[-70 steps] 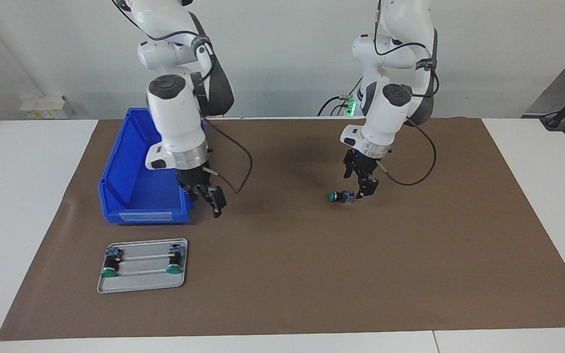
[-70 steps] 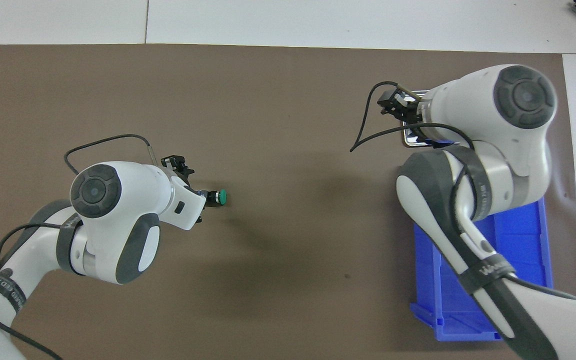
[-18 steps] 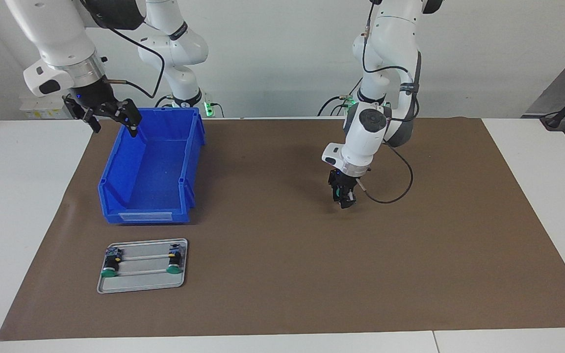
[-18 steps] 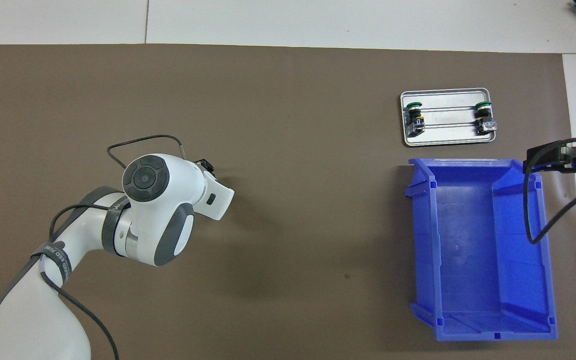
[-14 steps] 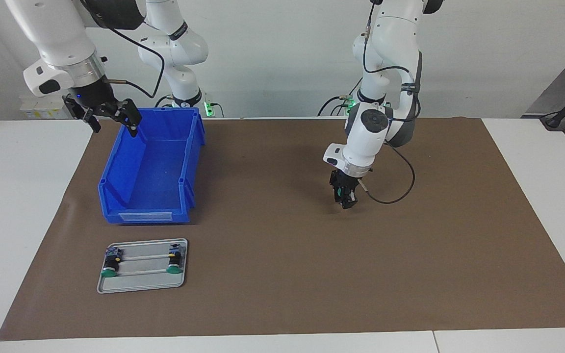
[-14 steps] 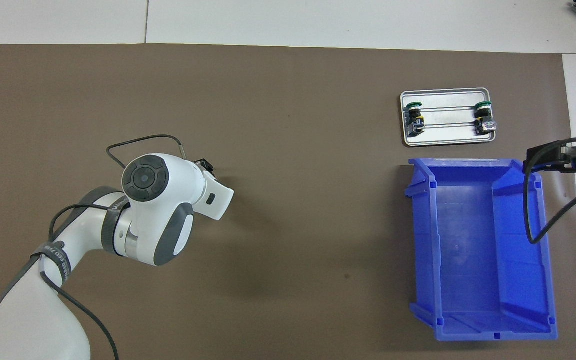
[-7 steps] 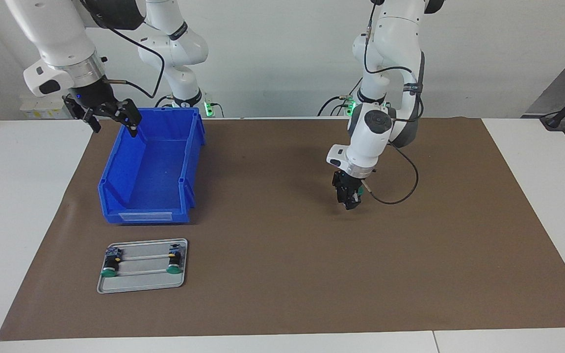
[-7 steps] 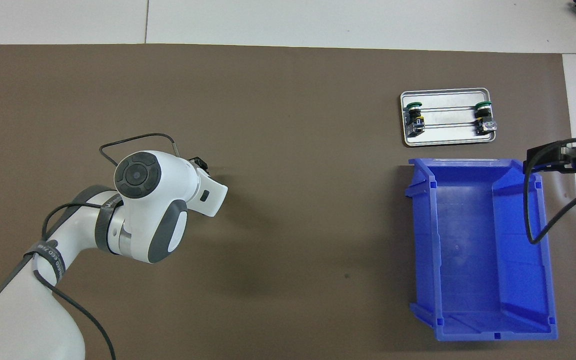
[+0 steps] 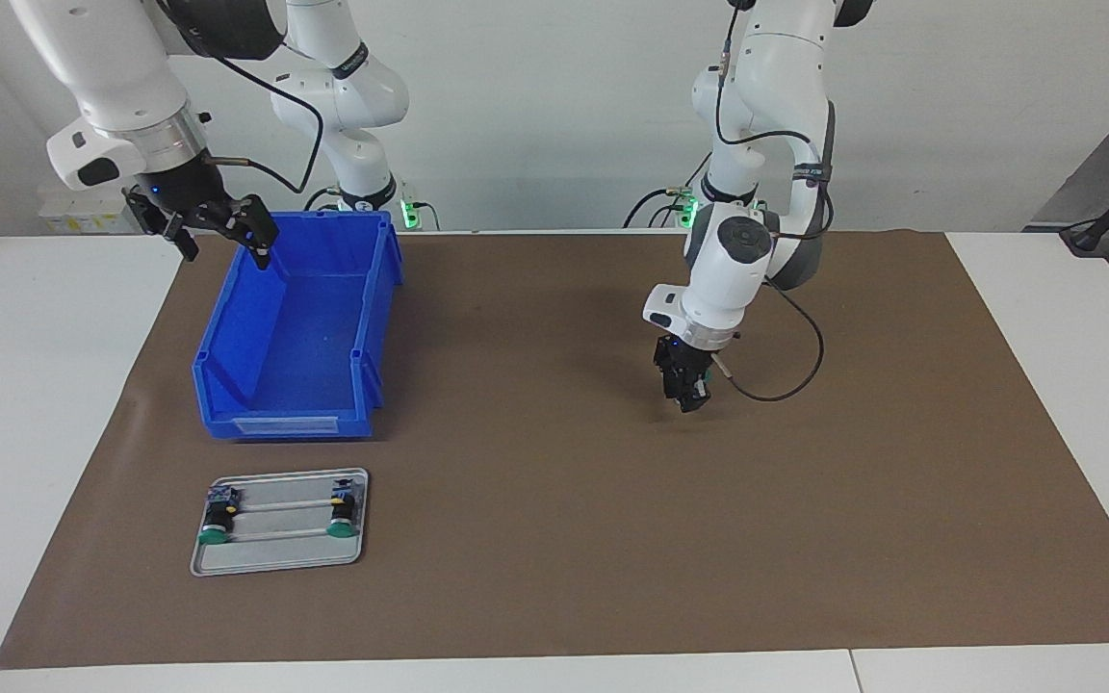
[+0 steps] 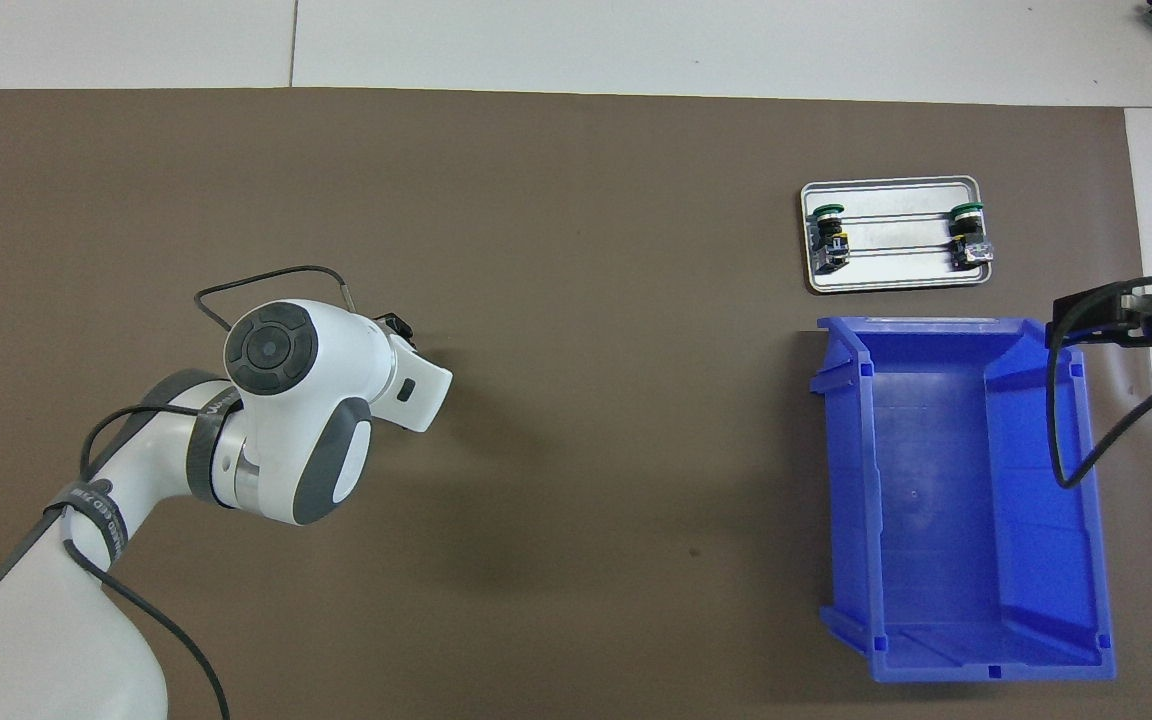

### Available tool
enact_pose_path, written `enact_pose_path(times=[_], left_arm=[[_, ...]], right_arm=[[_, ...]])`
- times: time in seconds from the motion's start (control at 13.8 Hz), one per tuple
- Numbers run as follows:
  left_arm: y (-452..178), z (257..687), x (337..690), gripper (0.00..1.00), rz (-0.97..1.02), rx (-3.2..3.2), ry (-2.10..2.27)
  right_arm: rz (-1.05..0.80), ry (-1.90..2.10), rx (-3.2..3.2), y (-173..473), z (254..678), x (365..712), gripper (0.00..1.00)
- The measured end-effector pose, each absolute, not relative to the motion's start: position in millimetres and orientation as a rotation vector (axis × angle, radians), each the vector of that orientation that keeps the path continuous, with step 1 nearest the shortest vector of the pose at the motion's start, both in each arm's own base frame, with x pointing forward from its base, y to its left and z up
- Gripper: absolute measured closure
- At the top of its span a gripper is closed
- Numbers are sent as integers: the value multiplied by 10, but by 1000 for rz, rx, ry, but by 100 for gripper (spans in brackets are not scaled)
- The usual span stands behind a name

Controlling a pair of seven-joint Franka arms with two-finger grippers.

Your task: Place and press button with both arms

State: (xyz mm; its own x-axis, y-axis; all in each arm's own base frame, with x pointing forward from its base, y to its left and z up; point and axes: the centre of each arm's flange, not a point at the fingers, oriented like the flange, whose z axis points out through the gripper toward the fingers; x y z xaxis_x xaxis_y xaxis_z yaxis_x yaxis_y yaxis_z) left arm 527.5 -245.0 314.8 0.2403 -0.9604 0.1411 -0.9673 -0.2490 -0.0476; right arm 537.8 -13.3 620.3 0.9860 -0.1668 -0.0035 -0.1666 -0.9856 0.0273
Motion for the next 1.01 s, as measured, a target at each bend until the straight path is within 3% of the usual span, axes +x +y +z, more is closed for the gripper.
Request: enact_pose_path(times=[0.51, 1.01], left_arm=[[-2324, 3727, 5613, 93, 162, 2464, -1818], [-1093, 4436, 5824, 93, 87, 2635, -1518]], right_arm=[[-10, -262, 3104, -138, 6201, 5377, 1], [-9, -262, 3104, -139, 6204, 5375, 1]])
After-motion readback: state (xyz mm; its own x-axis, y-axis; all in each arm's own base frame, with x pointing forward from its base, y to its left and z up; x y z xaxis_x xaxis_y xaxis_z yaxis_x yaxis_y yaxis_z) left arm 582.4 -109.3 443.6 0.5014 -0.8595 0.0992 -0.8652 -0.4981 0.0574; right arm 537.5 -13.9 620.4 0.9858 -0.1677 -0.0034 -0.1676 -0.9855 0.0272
